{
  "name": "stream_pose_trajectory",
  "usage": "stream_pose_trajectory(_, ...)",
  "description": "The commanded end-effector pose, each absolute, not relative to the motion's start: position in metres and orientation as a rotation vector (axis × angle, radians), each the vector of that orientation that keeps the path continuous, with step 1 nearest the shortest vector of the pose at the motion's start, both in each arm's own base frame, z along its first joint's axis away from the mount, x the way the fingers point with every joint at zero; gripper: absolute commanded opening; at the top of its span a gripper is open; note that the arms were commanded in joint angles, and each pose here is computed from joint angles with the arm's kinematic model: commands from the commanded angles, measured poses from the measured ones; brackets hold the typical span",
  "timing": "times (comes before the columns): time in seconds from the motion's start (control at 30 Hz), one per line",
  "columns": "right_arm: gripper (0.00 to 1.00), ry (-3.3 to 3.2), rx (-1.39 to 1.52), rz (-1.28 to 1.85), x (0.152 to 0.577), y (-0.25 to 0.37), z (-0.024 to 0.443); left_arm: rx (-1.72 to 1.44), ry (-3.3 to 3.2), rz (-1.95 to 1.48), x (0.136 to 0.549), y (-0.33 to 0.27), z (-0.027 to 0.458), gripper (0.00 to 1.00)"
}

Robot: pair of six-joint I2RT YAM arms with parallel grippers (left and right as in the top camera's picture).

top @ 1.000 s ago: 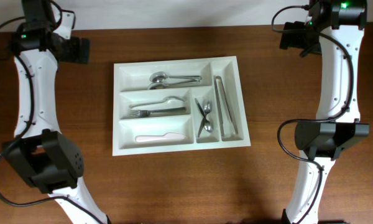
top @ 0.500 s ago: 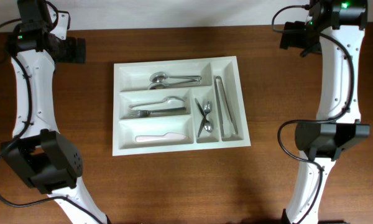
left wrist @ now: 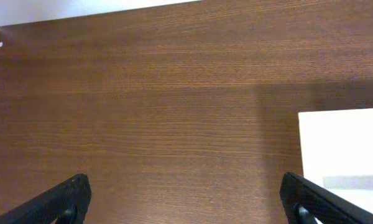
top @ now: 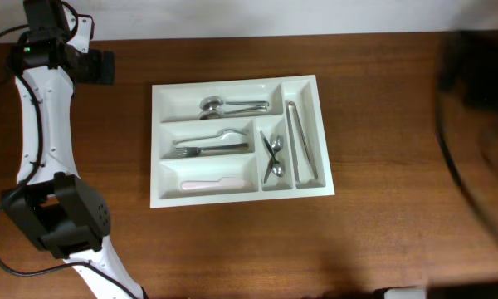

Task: Pack container

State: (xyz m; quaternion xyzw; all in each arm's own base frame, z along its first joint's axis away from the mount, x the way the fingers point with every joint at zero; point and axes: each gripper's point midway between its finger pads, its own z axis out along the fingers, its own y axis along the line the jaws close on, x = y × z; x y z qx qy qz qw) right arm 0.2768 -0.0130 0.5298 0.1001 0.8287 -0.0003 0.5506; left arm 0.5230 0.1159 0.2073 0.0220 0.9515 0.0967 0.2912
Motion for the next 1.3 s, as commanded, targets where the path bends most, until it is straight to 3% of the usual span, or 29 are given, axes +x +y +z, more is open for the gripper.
stream_pose_trajectory(0.0,0.99,1.830,0.254,0.004,0.219,-0.019,0.557,0.027,2.526,0.261,0.523,0.120,0.211,0.99)
stream_pose_trajectory(0.2,0.99,1.512,0.266,0.047,0.144,-0.026,0.594,0.027,2.526,0.260,0.523,0.120,0.211,0.99)
stream_pose_trajectory(0.33,0.99,1.337,0.272,0.070,0.123,-0.029,0.585,0.027,2.526,0.261,0.523,0.120,0.211,0.99)
stream_pose_trajectory(0.47,0.99,1.286,0.271,0.081,0.128,-0.029,0.533,0.027,2.526,0.261,0.523,0.120,0.211,0.99)
stream_pose_trajectory(1.0,0.99,1.463,0.314,0.093,0.224,-0.023,0.286,0.027,2.526,0.260,0.523,0.120,0.211,0.99)
stream_pose_trajectory(1.27,0.99,1.511,0.312,0.087,0.239,-0.021,0.216,0.027,2.526,0.260,0.523,0.120,0.211,0.99)
